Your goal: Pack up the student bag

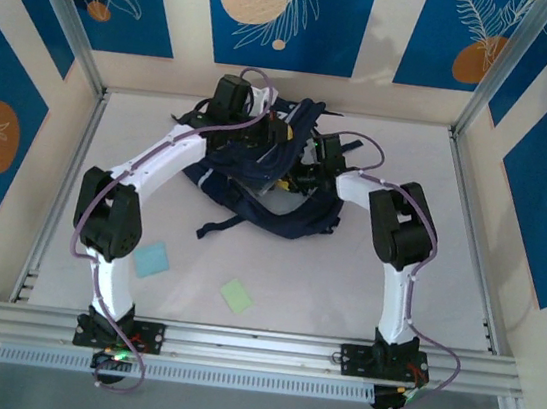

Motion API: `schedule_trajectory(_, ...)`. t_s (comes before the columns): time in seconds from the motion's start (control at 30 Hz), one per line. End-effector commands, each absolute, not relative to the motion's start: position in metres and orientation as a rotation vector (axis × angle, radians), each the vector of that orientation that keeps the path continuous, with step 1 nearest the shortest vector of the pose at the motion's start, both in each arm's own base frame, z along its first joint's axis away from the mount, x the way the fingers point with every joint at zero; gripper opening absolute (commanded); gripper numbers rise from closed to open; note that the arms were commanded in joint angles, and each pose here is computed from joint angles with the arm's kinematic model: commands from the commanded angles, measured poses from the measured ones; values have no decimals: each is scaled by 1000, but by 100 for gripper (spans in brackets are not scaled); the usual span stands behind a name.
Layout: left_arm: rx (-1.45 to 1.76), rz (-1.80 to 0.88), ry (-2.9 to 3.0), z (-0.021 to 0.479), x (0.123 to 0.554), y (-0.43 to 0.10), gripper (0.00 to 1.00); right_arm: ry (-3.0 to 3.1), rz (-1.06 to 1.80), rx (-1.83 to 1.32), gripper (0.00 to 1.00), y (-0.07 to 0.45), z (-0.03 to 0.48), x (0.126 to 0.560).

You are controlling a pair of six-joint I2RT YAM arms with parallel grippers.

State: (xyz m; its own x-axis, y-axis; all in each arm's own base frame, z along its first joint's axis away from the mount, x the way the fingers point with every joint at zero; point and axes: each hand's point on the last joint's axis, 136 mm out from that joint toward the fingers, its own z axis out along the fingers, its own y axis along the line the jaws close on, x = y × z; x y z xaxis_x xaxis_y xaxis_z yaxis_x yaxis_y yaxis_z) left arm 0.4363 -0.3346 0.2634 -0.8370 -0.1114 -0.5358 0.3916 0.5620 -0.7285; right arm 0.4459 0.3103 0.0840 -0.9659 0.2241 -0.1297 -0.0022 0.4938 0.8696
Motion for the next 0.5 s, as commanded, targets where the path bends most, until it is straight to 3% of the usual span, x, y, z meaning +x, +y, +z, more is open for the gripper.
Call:
schedule_trajectory(0.0, 434, -1392, 2040, 327, 408, -371, 0, 2308, 1620, 100, 24, 336, 133, 470)
schedule_trajectory(0.1, 442, -1418, 2034, 329, 402, -380, 0, 2286, 1670, 99, 15, 345, 141, 476)
schedule_trajectory(0.17, 436, -1415, 2041, 326, 404, -381, 0, 2269, 1708, 93, 15, 347, 149, 472)
schedule_trajectory(0.33, 425, -1401, 2059, 319, 408, -382, 0, 2263, 1686, 112, 20, 344, 152, 462)
schedule_trajectory(0.47, 446, -1374, 2069, 319, 410, -383, 0, 2364, 1679, 150, 30, 347, 143, 449)
